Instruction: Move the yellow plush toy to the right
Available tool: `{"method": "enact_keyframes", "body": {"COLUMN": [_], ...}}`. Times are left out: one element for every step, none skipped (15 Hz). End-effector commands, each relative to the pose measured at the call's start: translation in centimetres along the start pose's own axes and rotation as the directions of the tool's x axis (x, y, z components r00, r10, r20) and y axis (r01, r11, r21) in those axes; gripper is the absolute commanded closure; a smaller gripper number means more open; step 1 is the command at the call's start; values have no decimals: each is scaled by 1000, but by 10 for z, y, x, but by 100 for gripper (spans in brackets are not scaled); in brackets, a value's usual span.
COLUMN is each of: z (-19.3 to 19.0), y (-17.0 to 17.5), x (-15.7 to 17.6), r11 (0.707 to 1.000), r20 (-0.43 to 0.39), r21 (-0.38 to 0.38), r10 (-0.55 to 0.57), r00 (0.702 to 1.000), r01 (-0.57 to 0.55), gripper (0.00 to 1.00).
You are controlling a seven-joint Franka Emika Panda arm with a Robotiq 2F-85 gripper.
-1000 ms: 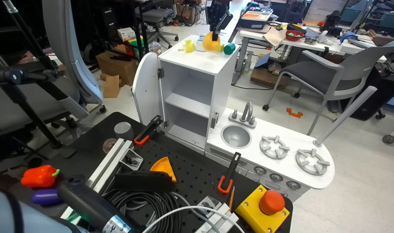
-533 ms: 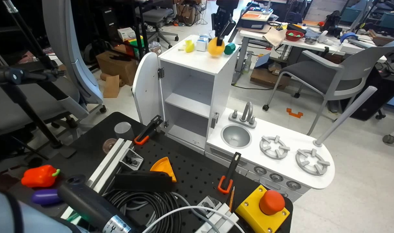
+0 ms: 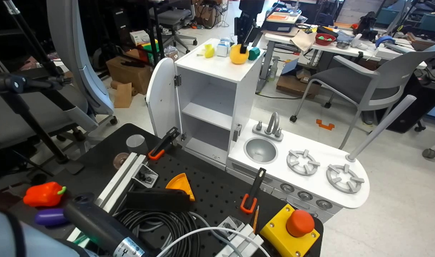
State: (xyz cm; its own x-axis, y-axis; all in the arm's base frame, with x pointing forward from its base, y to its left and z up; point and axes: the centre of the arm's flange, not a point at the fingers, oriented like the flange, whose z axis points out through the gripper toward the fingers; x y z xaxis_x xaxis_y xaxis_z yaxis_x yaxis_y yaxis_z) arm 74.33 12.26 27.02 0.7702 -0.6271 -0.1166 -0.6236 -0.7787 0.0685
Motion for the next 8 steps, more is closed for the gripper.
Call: {"method": "enact_keyframes", "body": {"z": [-8,-13,-17,-23,-28,-33,-40,-46], "y": [-7,-5,-4,-2,-1,0,3,4], "x": [-8,-14,-20,-28,-34,-42,-50,-57], "r11": [1000,1000,1000,1000,999,999,999,998], "r20": [-25,-27,-32,-42,-51,-65,-85,-105], "r21": [-16,-15,-13,-9,-5,0,4,8], "r10": [2,-9,-16,-25,-33,-41,-48,-56], "r00": [1000,1000,999,999,998,997,995,993], "r01": [-2,8,15,24,33,41,49,57], "gripper": [38,30,24,17,9,3,0,0]}}
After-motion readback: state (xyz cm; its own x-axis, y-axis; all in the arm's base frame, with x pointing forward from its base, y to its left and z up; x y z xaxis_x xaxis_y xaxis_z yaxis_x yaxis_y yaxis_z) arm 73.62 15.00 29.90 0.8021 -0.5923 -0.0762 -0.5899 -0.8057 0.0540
